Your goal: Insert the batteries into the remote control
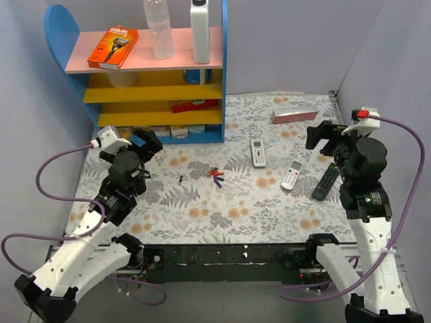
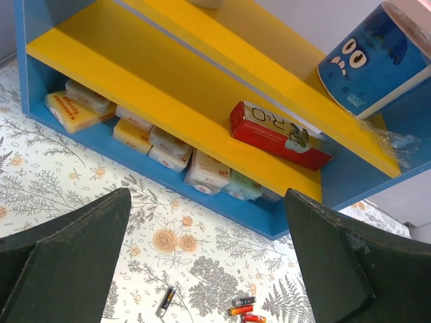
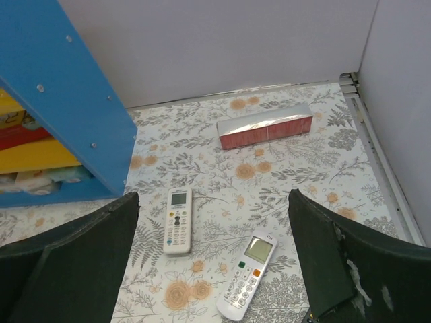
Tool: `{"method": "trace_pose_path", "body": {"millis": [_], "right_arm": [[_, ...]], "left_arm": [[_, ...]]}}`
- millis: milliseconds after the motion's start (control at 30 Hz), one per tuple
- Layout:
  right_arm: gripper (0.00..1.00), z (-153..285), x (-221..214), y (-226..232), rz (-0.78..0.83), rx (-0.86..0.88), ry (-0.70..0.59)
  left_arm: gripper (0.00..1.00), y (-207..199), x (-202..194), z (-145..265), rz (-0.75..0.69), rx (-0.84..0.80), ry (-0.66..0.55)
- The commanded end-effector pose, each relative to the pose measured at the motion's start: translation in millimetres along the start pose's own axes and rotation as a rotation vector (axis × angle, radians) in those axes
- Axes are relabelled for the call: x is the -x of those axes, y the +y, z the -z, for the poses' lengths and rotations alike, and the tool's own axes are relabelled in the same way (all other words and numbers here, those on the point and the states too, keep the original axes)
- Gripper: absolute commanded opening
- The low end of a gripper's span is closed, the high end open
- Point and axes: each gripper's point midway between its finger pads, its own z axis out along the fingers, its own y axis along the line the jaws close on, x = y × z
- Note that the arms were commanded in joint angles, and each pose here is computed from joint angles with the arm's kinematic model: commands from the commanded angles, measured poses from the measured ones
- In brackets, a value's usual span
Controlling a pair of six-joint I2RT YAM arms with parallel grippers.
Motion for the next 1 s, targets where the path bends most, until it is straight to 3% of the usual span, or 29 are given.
{"method": "trace_pose_path", "body": {"millis": [0,233,467,767,967], "right_arm": [[0.98,0,18,24,-0.006,0.135,-0.112],[0.98,-31,-40,50,-0.052,0.288,0.138],[0.98,-66,-139,47,-0.07,0.216,0.584],[0.91,-91,-211,73,0.02,0.15,0.783],[0.88,-112,-232,77,0.072,0.075,0.837]], "left_arm": [[0.98,-1,8,5,0.039,-0.013,-0.001],[0.98,-12,-18,8,0.057,-0.082,0.1],[0.98,-20,-56,15,0.08,-0.146,0.244],[0.98,-11,-95,26,0.047,-0.134,0.399],[0.98,-4,-106,31,0.023,-0.131,0.439]]}}
